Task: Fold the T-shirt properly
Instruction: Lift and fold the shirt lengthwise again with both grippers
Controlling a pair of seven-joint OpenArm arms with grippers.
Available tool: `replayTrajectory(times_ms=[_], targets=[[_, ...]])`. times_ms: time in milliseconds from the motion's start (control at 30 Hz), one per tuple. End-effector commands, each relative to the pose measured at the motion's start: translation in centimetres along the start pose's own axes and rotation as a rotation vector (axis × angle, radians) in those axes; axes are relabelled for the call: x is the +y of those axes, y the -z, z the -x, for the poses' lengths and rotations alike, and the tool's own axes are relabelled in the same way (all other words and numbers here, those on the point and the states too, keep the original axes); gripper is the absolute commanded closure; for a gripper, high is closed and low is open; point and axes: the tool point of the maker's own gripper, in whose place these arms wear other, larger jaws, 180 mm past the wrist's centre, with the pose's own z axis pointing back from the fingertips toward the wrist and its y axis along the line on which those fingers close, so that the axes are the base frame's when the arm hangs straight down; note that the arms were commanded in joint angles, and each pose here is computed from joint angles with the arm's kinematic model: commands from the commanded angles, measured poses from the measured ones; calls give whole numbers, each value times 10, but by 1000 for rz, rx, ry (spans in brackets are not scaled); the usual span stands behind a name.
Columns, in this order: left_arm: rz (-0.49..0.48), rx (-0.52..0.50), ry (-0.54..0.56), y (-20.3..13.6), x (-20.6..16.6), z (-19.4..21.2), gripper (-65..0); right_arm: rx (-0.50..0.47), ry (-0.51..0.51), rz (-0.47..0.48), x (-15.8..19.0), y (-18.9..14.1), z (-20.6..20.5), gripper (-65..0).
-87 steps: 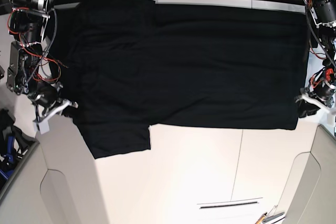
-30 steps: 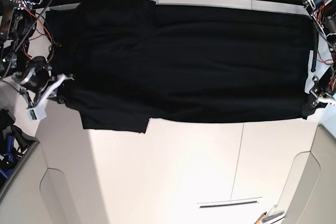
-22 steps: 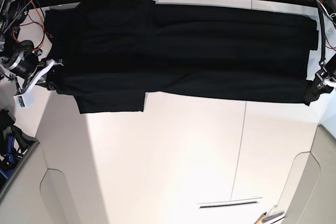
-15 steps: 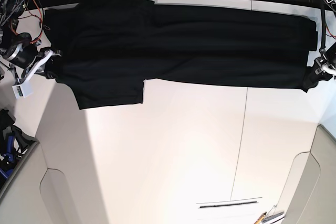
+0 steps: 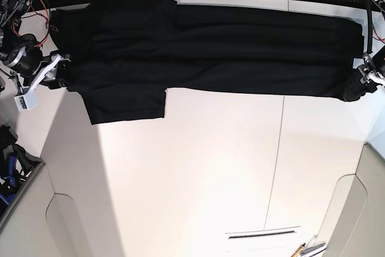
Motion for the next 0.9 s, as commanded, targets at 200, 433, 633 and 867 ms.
replayTrajectory(times_ms=[200, 433, 633, 867], targets=[[22, -60, 33, -6, -7, -23, -271, -218, -70, 21, 1, -15, -65, -215], [22, -60, 33, -6, -7, -23, -271, -258, -83, 96, -23, 5, -97, -272], [22, -60, 33, -6, -7, -23, -271, -99, 36, -18, -20, 72, -67, -361], [21, -59, 33, -6, -7, -23, -271, 41, 35, -108, 8, 109, -38, -359]])
